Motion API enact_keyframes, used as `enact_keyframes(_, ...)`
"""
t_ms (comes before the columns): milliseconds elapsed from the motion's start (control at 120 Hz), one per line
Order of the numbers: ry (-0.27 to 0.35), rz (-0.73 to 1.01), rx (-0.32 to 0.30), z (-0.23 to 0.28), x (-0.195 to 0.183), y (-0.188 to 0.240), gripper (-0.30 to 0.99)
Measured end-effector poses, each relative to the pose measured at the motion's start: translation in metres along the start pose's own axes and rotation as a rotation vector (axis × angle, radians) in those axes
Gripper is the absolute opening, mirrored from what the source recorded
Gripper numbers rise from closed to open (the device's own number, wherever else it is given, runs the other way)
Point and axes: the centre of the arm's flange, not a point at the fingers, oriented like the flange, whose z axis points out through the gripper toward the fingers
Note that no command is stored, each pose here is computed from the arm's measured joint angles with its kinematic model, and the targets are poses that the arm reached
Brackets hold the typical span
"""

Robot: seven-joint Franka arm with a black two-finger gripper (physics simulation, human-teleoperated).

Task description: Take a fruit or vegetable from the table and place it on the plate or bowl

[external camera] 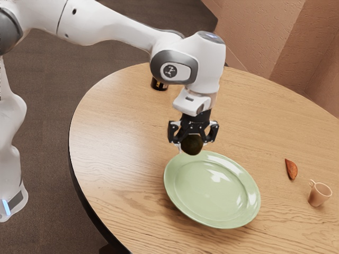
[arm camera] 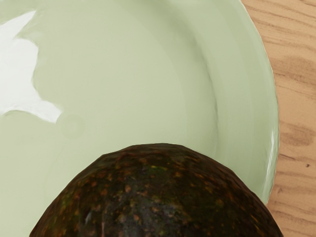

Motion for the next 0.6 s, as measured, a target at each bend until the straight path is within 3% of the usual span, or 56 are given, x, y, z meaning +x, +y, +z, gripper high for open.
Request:
enact_keyframes(358, 0.044, 0.120, 0.027, 0.045, 0.089, -0.028, 0.30)
enact_keyframes(417, 0.045, 0.110, 0.035, 0.047, 0.085, -0.036, 0.30)
enact_keyframes(600, 0.038, 0.017, 0.075, 0.042, 0.034, -0.059, 0.58)
